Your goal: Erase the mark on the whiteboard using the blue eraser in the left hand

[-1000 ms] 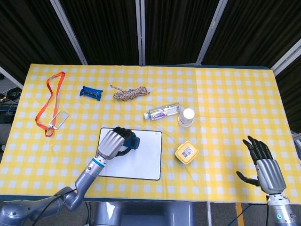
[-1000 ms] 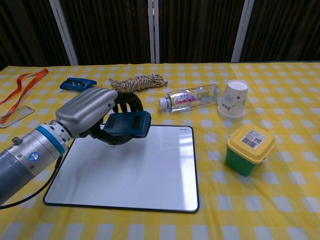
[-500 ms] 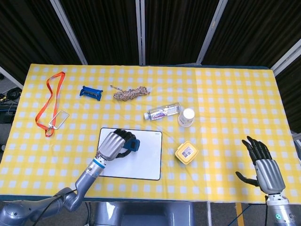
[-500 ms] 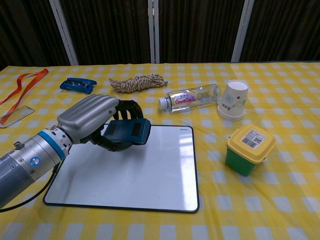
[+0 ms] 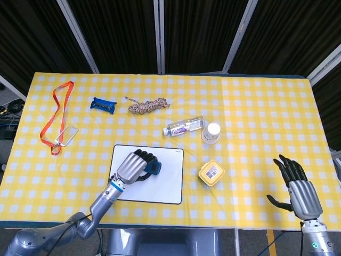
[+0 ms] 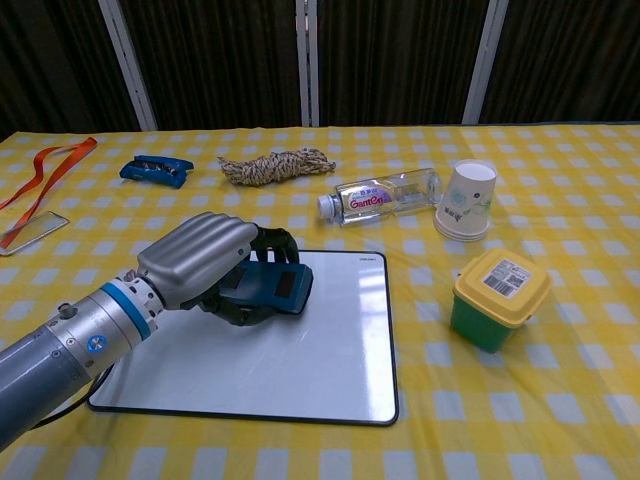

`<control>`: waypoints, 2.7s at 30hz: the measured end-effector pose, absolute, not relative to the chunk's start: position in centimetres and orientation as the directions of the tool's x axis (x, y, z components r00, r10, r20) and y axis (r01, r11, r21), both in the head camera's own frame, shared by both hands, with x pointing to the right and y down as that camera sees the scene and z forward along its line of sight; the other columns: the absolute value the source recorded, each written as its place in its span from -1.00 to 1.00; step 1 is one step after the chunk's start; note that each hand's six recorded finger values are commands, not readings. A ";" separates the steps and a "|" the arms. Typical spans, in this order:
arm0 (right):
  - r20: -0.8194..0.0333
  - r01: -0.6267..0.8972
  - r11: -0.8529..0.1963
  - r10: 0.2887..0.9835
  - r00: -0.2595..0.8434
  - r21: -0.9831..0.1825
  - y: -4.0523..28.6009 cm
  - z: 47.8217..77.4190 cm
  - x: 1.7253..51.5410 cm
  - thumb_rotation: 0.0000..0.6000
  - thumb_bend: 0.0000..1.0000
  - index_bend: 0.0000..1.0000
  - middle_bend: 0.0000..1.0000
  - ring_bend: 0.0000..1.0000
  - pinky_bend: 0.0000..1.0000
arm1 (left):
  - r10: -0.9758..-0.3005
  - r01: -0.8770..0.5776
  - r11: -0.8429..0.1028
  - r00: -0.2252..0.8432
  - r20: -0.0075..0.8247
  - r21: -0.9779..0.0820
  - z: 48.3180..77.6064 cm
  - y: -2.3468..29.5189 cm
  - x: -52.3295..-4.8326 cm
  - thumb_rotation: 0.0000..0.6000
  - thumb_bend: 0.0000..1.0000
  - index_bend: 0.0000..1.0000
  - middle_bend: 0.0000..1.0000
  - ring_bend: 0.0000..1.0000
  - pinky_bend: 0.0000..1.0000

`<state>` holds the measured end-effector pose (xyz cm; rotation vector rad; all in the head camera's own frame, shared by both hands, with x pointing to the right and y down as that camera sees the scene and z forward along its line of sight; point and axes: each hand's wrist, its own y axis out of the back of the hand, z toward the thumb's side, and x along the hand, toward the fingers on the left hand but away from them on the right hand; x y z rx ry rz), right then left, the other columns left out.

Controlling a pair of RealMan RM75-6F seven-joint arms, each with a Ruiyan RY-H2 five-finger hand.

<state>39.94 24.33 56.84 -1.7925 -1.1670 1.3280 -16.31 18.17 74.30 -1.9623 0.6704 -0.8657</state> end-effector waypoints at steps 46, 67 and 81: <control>-0.417 0.243 -0.439 0.898 0.138 -0.865 25.3 57.3 38.7 1.00 -0.86 -0.98 -1.00 -1.00 -1.00 | -0.838 -0.119 -0.505 0.304 0.453 -0.855 68.7 19.1 -37.9 1.00 0.22 0.38 -0.01 -0.02 -0.13; -0.410 0.249 -0.437 0.899 0.154 -0.864 25.5 57.0 38.3 1.00 -0.86 -0.98 -1.00 -1.00 -1.00 | -0.808 -0.097 -0.550 0.314 0.499 -0.829 71.7 21.4 -36.0 1.00 -0.34 -0.97 -1.00 -1.00 -1.00; -0.406 0.249 -0.435 0.900 0.162 -0.865 25.5 56.9 38.2 1.00 -0.86 -0.98 -1.00 -1.00 -1.00 | -0.846 -0.191 -0.519 0.254 0.469 -0.833 66.1 21.2 -38.8 1.00 -0.46 -1.00 -1.00 -1.00 -1.00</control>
